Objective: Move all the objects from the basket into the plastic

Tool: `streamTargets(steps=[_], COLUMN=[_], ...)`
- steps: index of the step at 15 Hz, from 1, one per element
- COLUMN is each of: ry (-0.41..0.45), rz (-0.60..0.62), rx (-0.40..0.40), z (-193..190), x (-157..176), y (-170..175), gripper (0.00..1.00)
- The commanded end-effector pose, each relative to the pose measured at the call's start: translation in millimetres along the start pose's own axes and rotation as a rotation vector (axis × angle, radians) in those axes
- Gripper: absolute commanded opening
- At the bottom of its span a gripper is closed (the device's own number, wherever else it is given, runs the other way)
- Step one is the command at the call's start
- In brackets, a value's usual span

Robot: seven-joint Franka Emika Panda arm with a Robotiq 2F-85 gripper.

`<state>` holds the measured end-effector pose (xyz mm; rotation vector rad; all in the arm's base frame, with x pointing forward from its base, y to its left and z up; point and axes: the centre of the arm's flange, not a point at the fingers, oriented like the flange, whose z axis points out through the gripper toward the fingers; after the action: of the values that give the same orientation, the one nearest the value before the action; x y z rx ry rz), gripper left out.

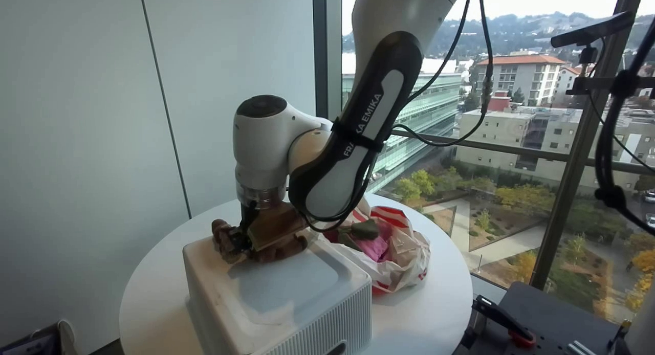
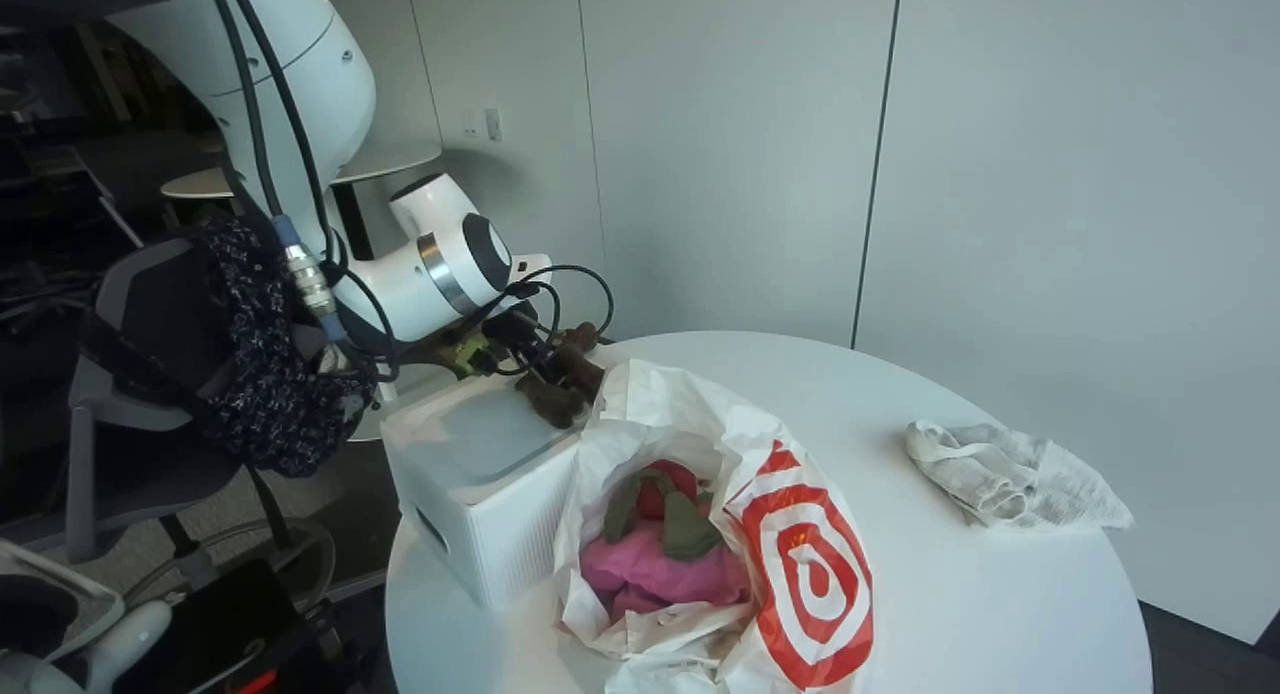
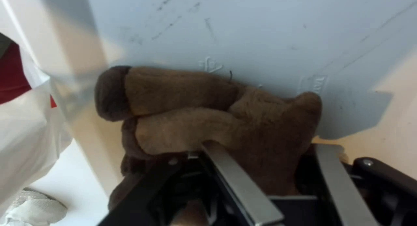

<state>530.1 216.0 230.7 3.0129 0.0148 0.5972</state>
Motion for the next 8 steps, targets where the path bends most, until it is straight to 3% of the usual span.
streamTargets(steps=[1, 4, 8], ry=[0.050, 0.150, 0.335], rz=[0.034, 0.083, 0.155], rx=[0.025, 0.008, -0.088], z=[-54, -110, -193], x=[22, 45, 68], y=[17, 38, 73], gripper=[0.20, 0.03, 0.05])
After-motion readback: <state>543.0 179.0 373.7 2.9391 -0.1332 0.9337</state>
